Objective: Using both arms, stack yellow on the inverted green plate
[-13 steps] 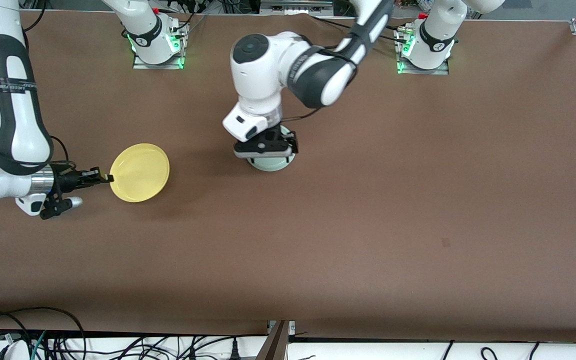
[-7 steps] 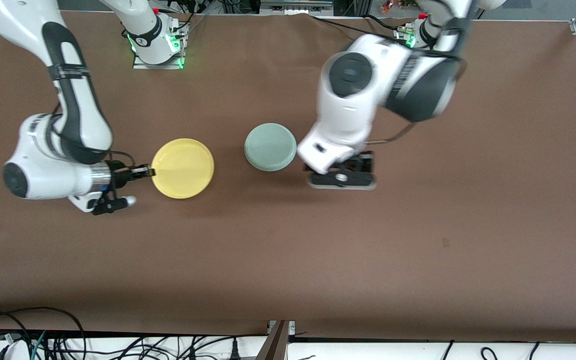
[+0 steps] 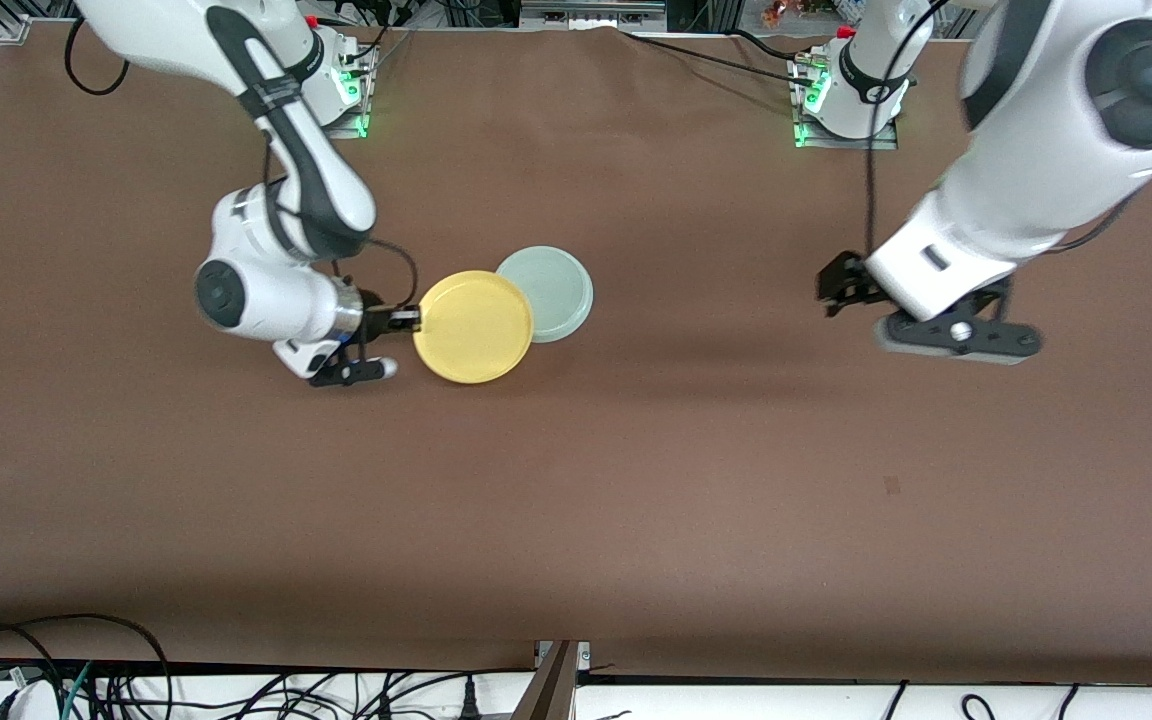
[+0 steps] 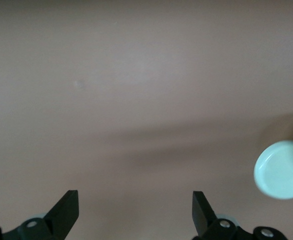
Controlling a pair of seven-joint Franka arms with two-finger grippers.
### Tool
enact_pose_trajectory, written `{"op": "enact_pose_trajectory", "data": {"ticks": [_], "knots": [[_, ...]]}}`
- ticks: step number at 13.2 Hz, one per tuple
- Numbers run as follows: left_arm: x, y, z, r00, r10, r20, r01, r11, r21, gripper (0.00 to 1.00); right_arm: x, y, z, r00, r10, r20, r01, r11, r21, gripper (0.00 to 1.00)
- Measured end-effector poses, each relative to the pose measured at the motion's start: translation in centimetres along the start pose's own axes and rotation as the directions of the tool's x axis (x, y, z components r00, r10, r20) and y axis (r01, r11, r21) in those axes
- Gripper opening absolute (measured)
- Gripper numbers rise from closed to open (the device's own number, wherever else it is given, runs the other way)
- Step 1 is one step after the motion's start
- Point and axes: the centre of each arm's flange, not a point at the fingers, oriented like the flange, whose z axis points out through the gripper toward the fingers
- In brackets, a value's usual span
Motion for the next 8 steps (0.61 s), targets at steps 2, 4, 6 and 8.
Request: {"op": "enact_pose_trajectory", "data": {"ticks": [2, 4, 6, 8], "knots": [[-2.7, -5.7, -0.4, 0.999, -0.033, 0.010, 0.033, 0.999, -0.021, 1.00, -2.5, -2.6, 2.1, 1.000, 0.003, -0.014, -0.003, 1.000, -0.001, 0.02], [-4.2, -8.1, -0.2, 0.998, -0.066, 0.015, 0.067, 0.997, -0.032, 1.00, -4.6, -3.7, 4.3, 0.999, 0.008, -0.042, -0.008, 1.000, -0.005, 0.02], [-4.4, -8.1, -0.2, 0.998, -0.070, 0.007, 0.070, 0.997, -0.034, 1.00, -6.4, -4.4, 6.2, 0.999, 0.018, -0.048, -0.018, 1.000, -0.009, 0.02], [-4.3, -7.6, -0.5, 0.998, -0.066, -0.008, 0.065, 0.997, -0.035, 1.00, -7.0, -4.3, 6.9, 0.999, 0.017, -0.037, -0.018, 1.000, -0.015, 0.02]]}}
